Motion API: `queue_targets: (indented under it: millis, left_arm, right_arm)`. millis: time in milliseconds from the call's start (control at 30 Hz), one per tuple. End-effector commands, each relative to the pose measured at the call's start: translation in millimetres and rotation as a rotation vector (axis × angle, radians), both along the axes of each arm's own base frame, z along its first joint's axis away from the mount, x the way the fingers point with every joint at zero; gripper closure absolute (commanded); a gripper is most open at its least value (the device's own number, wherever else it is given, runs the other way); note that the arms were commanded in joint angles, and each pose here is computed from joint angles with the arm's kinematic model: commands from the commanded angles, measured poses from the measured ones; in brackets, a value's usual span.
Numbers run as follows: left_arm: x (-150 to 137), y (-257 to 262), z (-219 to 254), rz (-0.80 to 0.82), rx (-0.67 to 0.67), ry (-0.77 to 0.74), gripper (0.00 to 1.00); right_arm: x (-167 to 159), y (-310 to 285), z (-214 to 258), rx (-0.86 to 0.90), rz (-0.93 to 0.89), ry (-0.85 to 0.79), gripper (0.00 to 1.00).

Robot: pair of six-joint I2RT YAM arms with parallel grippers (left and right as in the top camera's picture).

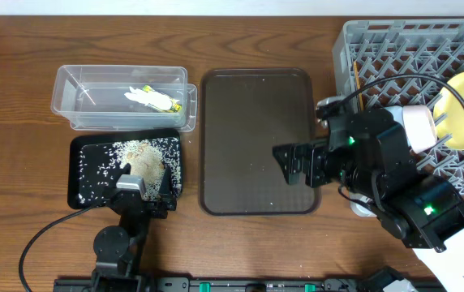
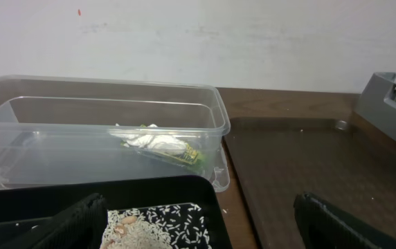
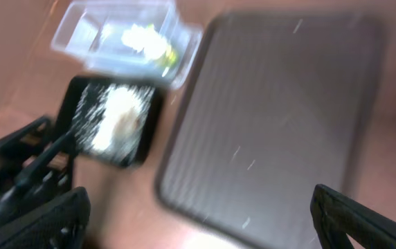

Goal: Sort waste into correct bins and load items into the dishwasher rack
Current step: 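Release the yellow plate upright in the rack and withdraw the right gripper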

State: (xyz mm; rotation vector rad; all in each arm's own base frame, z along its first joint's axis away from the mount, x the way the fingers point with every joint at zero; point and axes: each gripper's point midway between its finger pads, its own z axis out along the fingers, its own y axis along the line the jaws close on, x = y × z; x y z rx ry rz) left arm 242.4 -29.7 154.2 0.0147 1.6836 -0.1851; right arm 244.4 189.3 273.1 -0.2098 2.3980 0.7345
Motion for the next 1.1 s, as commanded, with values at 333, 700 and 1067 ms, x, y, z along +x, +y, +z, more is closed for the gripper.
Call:
queue_targets:
  millis: [333,700,1067]
  left_arm:
    - [0,0,-15,-0.007,0.019,0.032,0.12]
    - [0,0,-15,-0.006,0.019,0.032,0.12]
    - [0,0,-15,-0.006,0.019,0.032,0.11]
  right_arm:
    - [-26,-48,55,-0.118,0.058,-0.354,0.01]
    - [-46,-162,67,-0.282,-0.396,-0.564,0.01]
    - [-50,-179,-35,-0.304,-0.462,-0.602,0.01]
